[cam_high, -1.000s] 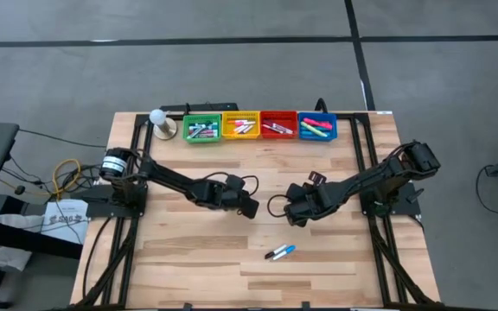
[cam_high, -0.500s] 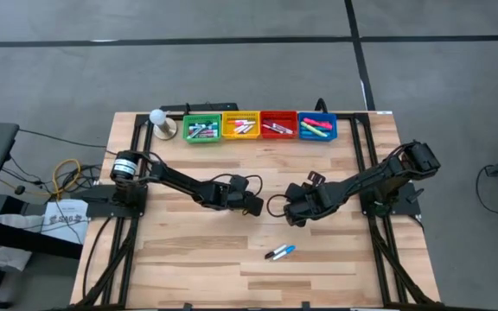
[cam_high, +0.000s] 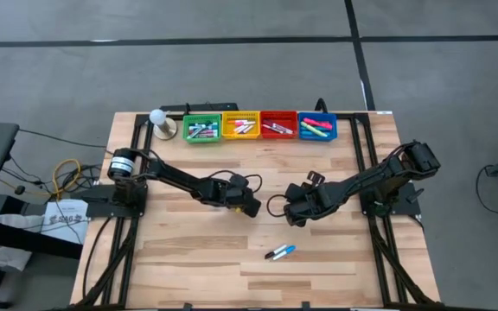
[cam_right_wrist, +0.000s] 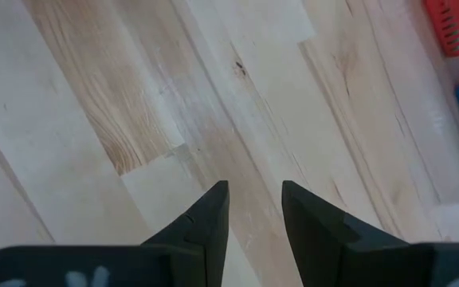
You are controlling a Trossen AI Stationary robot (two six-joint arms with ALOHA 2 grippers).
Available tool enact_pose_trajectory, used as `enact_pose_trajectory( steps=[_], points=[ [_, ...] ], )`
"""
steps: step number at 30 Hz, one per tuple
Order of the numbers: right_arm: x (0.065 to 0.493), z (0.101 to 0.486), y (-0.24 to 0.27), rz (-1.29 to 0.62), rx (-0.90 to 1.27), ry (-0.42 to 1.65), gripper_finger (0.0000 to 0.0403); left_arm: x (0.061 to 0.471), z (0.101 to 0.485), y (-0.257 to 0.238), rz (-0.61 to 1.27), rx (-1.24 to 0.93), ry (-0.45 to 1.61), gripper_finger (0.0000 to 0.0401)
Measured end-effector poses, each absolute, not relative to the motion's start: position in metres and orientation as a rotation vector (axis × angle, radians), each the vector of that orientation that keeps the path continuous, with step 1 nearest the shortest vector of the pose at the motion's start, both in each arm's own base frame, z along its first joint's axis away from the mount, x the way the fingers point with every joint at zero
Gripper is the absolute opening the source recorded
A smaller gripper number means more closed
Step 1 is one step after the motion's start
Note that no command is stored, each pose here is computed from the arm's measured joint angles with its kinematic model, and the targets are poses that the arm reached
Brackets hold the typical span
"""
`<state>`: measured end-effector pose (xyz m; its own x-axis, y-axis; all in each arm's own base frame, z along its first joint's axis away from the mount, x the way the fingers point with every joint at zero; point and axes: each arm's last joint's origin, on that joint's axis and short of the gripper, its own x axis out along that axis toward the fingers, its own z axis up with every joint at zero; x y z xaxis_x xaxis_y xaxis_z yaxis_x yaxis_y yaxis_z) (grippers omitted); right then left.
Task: Pick & Place Markers
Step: Put the yellow highlighter pen into the yellow basket
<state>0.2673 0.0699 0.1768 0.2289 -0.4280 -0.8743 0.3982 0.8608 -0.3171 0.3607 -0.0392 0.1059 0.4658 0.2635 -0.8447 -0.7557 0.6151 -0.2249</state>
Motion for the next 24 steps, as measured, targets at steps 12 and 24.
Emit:
enact_pose_trajectory(
  steps=[12, 24],
  points=[
    [0.268, 0.177, 0.069, -0.575, -0.037, 1.208, 0.0108, 0.356, 0.155, -0.002, 0.712, -0.514, 0.740, 0.0034],
    [0.280, 0.180, 0.037, -0.698, -0.085, 1.124, 0.0108, 0.330, 0.232, 0.094, 0.818, -0.292, 0.522, 0.0035]
  ],
)
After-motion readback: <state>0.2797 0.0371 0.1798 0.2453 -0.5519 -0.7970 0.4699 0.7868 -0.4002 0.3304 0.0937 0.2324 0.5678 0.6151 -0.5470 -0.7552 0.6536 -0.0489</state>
